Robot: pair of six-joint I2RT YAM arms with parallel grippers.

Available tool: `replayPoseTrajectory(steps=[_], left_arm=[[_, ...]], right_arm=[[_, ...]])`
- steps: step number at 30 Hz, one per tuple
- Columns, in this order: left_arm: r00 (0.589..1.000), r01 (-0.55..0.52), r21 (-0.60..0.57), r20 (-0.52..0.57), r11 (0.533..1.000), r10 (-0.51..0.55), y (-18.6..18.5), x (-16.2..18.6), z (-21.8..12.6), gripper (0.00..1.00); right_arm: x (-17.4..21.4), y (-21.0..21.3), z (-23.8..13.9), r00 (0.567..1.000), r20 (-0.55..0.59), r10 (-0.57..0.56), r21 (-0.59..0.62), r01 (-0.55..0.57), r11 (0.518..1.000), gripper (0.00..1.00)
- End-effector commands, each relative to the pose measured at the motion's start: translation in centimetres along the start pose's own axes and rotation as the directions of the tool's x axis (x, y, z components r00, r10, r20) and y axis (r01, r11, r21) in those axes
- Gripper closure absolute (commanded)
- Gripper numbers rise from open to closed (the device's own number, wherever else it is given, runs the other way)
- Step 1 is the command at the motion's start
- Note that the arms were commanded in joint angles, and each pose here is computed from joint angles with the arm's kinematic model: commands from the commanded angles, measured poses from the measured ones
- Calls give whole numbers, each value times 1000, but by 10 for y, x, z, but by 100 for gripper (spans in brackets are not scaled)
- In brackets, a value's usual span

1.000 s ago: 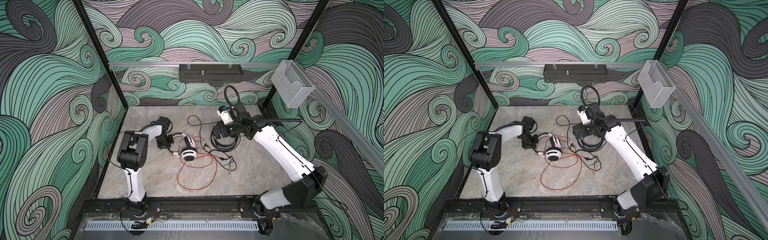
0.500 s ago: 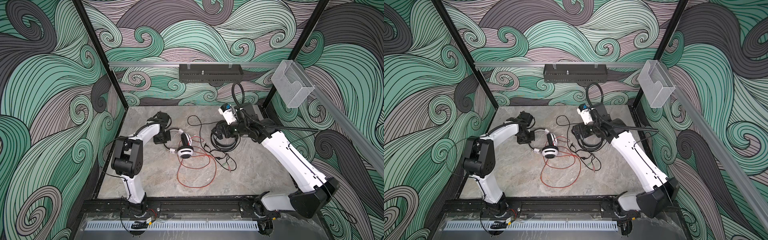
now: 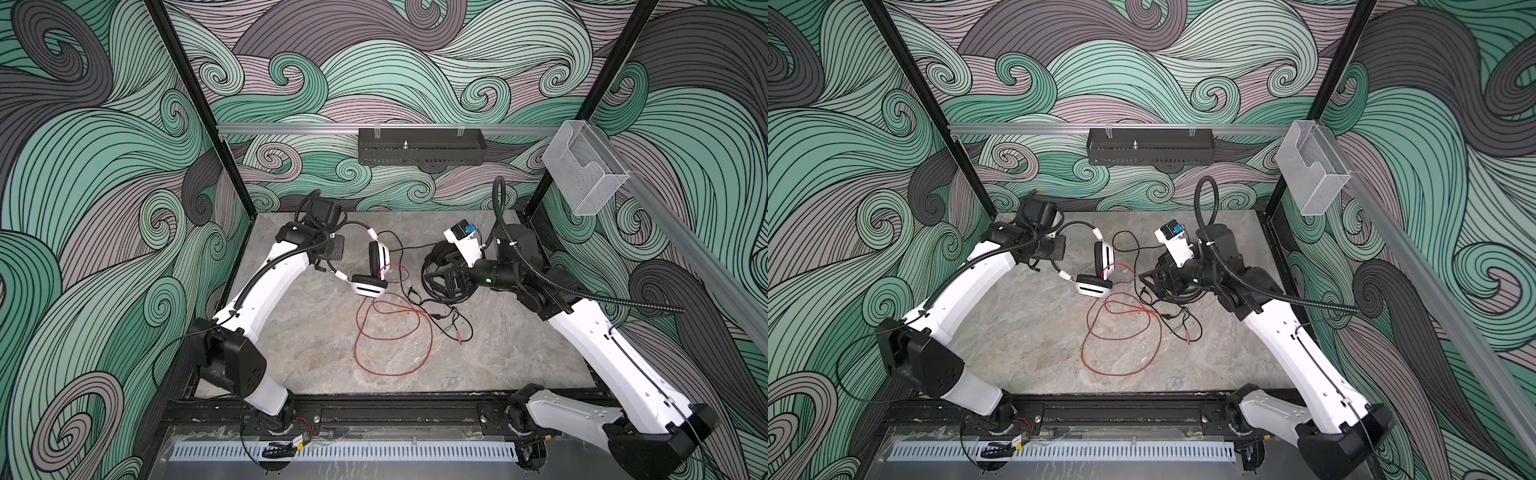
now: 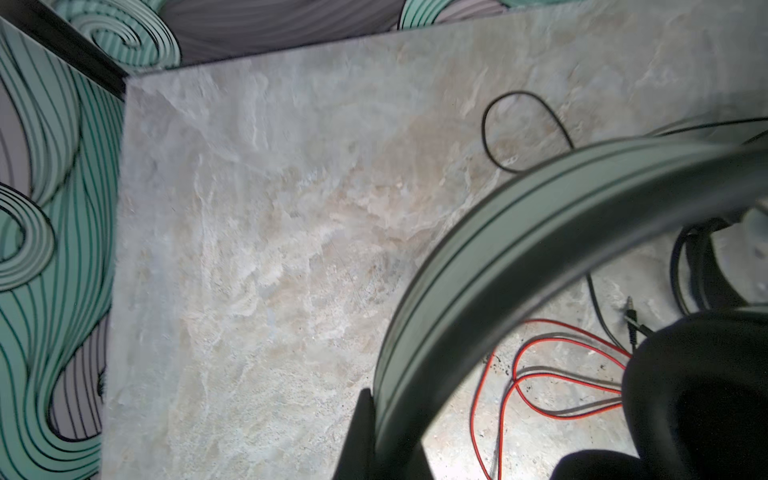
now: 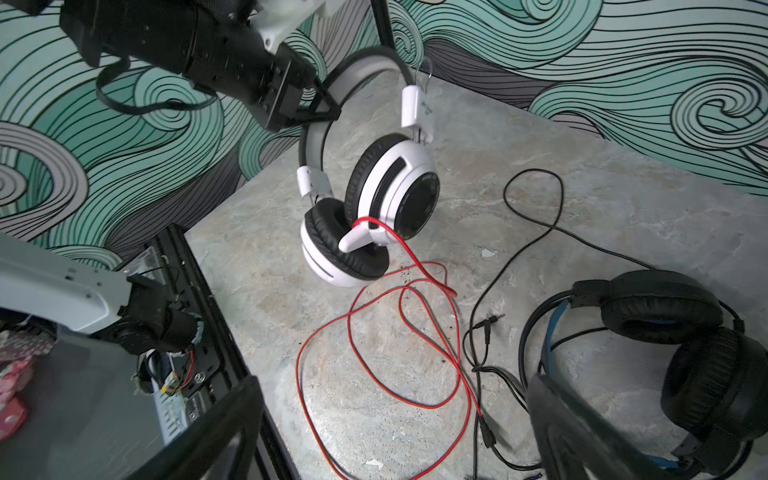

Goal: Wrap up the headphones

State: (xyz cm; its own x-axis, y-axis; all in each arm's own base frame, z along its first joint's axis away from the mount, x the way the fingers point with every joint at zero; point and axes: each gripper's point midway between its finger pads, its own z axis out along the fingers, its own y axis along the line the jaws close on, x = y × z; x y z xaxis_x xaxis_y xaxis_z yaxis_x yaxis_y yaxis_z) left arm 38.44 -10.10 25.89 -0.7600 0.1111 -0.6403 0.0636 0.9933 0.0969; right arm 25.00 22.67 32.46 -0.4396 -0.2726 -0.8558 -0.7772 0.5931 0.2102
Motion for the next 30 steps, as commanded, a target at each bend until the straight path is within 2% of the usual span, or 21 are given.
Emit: replayPoseTrajectory(steps=[1,6,11,20,26,30], left_arm=[[988,0,-3,154,1000,0,3,-33,-46,100],[972,-32,5,235,999,30,-13,-48,-79,100],[965,-6,55,263,998,-8,-21,-57,-102,100],[950,4,57,312,998,-21,-19,-70,-127,100],[905,26,86,420,996,-60,-10,-92,-165,100],[889,35,145,447,989,-97,-15,-102,-182,100]], right_arm=[[-17,29,-6,992,111,-54,-129,68,989,0],[-14,43,-5,987,120,-105,-180,126,976,0],[-18,59,9,986,122,-112,-265,141,954,0],[-20,78,22,987,160,11,-367,49,929,1],[-5,85,35,984,151,89,-409,-20,912,0],[-1,82,47,986,143,84,-416,-17,909,0]])
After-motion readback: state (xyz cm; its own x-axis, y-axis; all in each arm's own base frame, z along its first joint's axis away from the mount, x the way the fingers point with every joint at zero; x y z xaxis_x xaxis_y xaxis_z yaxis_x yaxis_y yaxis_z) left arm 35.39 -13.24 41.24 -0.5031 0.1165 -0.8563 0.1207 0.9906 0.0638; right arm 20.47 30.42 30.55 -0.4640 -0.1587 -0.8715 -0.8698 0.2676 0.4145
